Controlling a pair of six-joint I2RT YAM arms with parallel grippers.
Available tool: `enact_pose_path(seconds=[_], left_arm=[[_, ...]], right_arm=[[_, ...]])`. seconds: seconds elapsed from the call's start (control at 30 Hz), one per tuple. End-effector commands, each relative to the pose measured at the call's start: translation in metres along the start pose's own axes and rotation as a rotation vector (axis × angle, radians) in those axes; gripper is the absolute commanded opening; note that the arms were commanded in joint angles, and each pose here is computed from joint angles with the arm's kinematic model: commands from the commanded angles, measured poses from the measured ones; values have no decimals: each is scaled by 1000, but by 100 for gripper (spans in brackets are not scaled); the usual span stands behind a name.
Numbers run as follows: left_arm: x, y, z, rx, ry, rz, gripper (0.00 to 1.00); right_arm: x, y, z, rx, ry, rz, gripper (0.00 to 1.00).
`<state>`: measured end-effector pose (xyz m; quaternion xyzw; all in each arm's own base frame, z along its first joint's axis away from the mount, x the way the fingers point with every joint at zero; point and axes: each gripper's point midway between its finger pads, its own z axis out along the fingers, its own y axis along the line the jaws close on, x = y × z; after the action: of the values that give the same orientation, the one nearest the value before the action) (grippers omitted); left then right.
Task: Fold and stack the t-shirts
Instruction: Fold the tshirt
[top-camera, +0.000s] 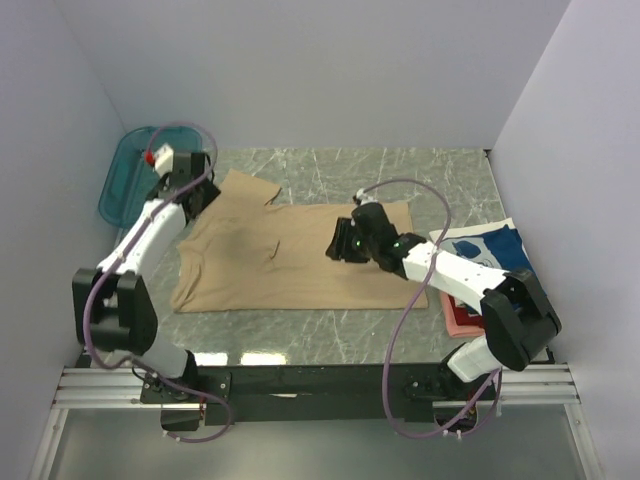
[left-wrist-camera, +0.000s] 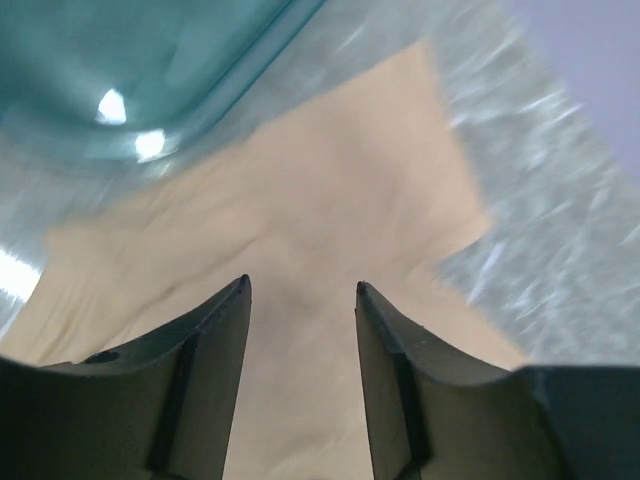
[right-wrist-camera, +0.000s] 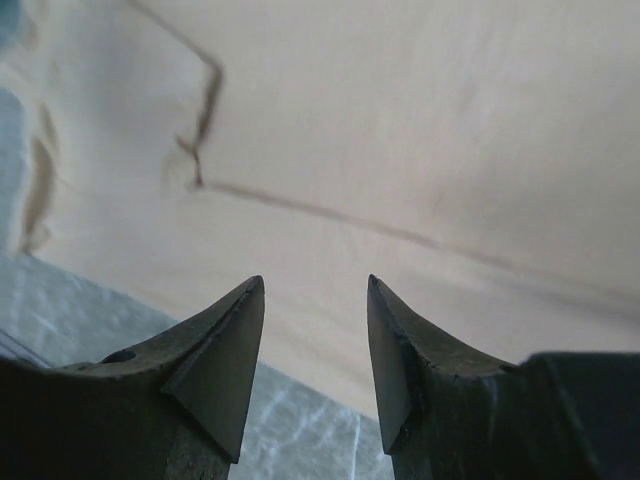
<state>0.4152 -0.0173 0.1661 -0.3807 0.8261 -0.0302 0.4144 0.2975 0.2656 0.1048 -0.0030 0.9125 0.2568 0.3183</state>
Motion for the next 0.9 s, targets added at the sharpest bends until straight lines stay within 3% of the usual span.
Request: enact_pose_path(seconds=[0.0,0.17,0.4,0.63,0.87], left_arm=[[-34,-44,19,70,-49,95,52],[-52,-85,79,90,-87,277,61],[-35,-106,156,109,-78,428,68],[-16,-119,198,174,-65,508,70],[-20,-117,223,98,-69,525,67]], right_arm=[[-50,5,-10,-23,-81,6,53],[-91,-3,-15,-48,-129,32,54],[-109,-24,-7,-26,-128,48,55],[-101,-48,0,12,-119,51,55],[-95,-62,5,27,-105,73,55]])
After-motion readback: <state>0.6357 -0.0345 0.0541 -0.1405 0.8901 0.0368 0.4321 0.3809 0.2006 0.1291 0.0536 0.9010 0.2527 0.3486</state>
